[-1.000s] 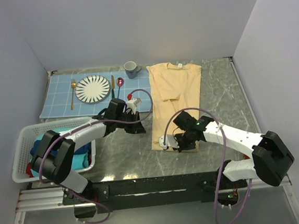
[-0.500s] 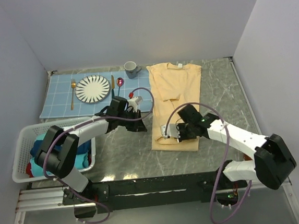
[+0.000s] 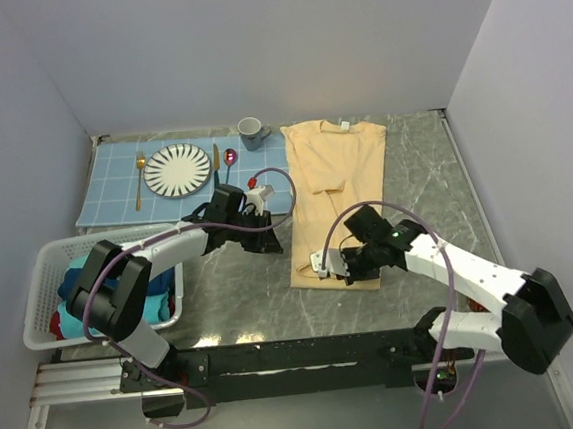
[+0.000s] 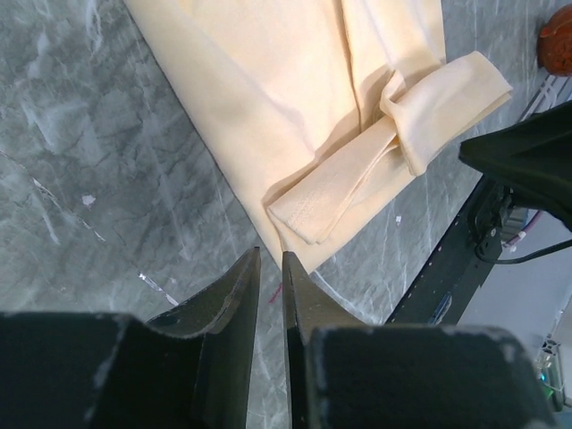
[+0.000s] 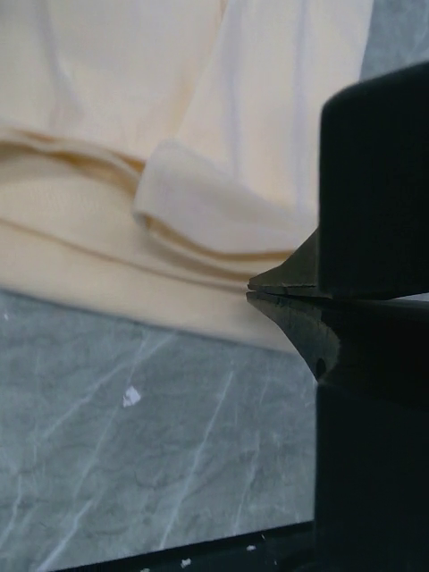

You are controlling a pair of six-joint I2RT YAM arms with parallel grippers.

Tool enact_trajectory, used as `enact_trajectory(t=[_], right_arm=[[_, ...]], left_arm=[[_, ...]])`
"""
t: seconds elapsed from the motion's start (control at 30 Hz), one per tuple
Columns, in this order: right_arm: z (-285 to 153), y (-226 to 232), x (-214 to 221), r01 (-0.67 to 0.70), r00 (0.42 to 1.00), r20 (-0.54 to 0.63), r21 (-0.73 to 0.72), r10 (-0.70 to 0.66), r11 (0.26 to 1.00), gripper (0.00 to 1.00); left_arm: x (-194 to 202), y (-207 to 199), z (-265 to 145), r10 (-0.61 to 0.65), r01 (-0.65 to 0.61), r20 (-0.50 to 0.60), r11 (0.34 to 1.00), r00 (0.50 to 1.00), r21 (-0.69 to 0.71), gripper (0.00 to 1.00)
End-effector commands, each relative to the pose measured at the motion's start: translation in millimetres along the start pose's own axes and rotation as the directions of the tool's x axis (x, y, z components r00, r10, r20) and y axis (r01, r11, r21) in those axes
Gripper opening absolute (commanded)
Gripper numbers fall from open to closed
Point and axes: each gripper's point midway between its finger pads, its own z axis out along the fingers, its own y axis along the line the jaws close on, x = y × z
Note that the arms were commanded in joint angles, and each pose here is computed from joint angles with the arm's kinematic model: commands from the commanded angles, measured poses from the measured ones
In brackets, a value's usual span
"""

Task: Roll the t-shirts
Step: Roll the T-shirt to the center of the board.

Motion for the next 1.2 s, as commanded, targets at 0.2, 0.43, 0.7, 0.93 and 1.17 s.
enact_trajectory(t=[0.2,0.43,0.7,0.93,1.17], right_arm=[[18.9,3.4,19.6,0.044,0.992,-0.109,-0.113,-0.056,0.993,0.0],[23.0,-23.8,25.1,0.024,0.988,-0.153,-0.03,-0.028,0.999,0.0],[17.8,-44.4,35.6,-0.028,0.985,-0.171,0.015,0.03,0.999,0.0],[9.6,-70.5,51.7,-0.119,0.976,-0.172,0.099,0.135,0.988,0.0],[-22.4,-94.4,20.6,-0.275,0.961,0.026,0.229,0.276,0.934,0.0]], left_arm=[[-14.3,-6.8,-8.3,0.07,-0.07,0.041,0.998,0.997,0.003,0.23],[-10.7,-6.3,-7.6,0.06,-0.06,0.033,0.998,0.998,0.007,0.23],[-13.4,-5.9,-1.0,0.04,-0.04,0.02,0.999,0.999,0.02,0.24],[-11.2,-5.9,6.1,0.061,-0.061,-0.006,0.997,0.998,0.043,0.24],[12.8,-33.6,14.1,0.303,-0.3,-0.004,0.944,0.953,0.135,0.28]])
